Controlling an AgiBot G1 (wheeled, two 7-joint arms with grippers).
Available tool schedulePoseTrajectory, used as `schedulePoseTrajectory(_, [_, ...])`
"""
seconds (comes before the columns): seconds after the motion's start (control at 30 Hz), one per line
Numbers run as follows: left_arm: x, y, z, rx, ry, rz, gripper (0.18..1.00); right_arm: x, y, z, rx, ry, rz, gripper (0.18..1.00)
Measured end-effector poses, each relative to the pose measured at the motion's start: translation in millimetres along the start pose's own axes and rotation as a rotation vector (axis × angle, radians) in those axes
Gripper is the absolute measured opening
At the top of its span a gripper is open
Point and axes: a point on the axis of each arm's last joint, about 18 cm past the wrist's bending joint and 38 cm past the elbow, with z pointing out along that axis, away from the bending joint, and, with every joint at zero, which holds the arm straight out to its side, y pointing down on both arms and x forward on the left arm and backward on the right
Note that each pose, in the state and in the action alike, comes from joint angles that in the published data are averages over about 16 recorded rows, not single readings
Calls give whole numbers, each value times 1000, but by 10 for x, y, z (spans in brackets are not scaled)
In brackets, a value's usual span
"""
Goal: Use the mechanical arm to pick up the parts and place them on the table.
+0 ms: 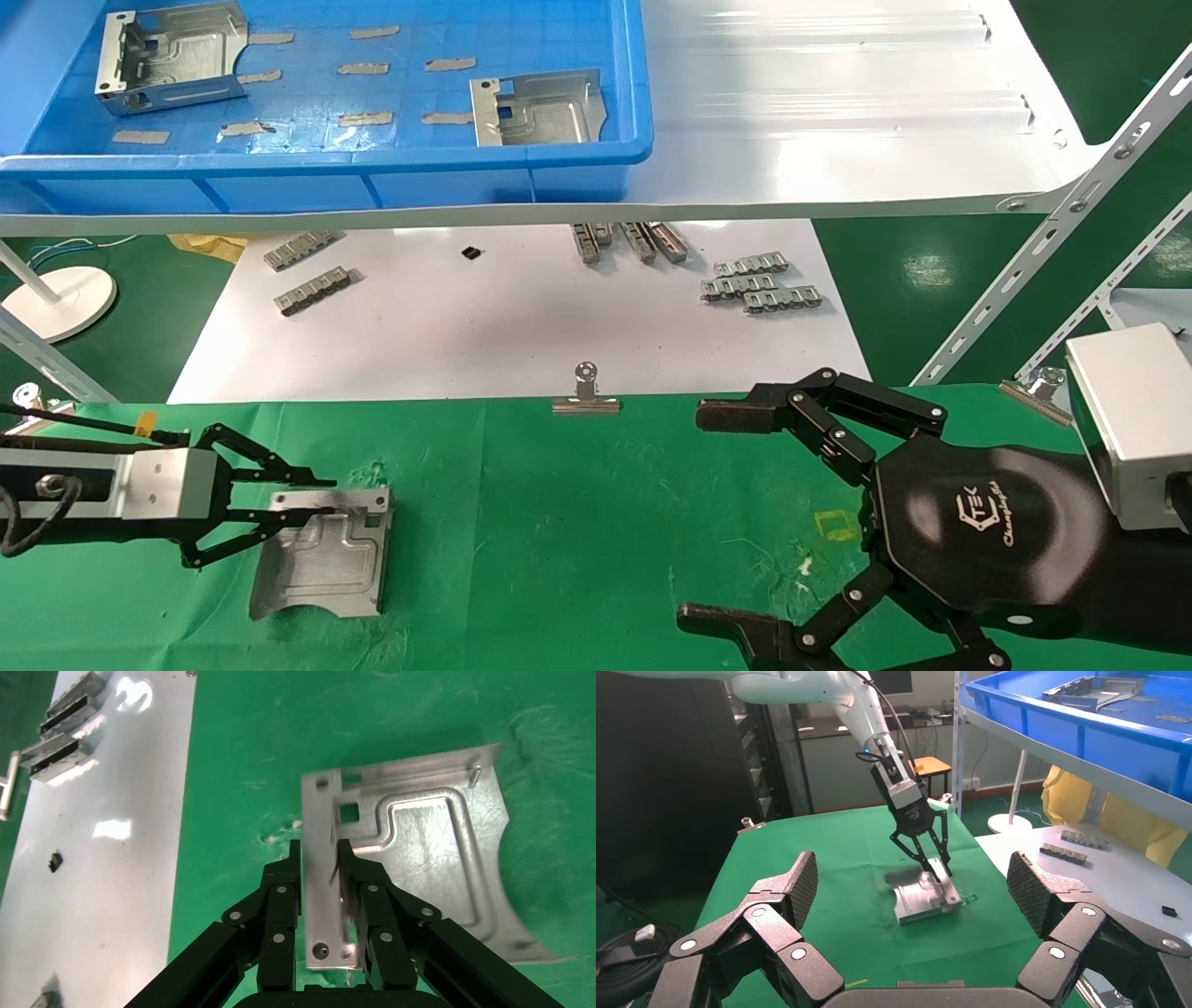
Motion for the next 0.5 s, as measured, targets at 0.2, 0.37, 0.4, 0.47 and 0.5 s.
schedulePoseTrajectory(0.2, [-81,-76,-14,38,-36,-3,329,0,0,0,0,0,0,1000])
schedulePoseTrajectory(0.37, [-133,-167,-42,100,-75,-69,393,0,0,0,0,0,0,1000])
schedulePoseTrajectory(0.4, [-140,-183,-48,113,-83,-91,404,0,0,0,0,0,0,1000])
schedulePoseTrajectory(0.47, [-140,-209,-57,141,-95,-140,437,0,0,0,0,0,0,1000])
schedulePoseTrajectory(0.5, [-137,-219,-60,154,-99,-165,458,0,1,0,0,0,0,1000])
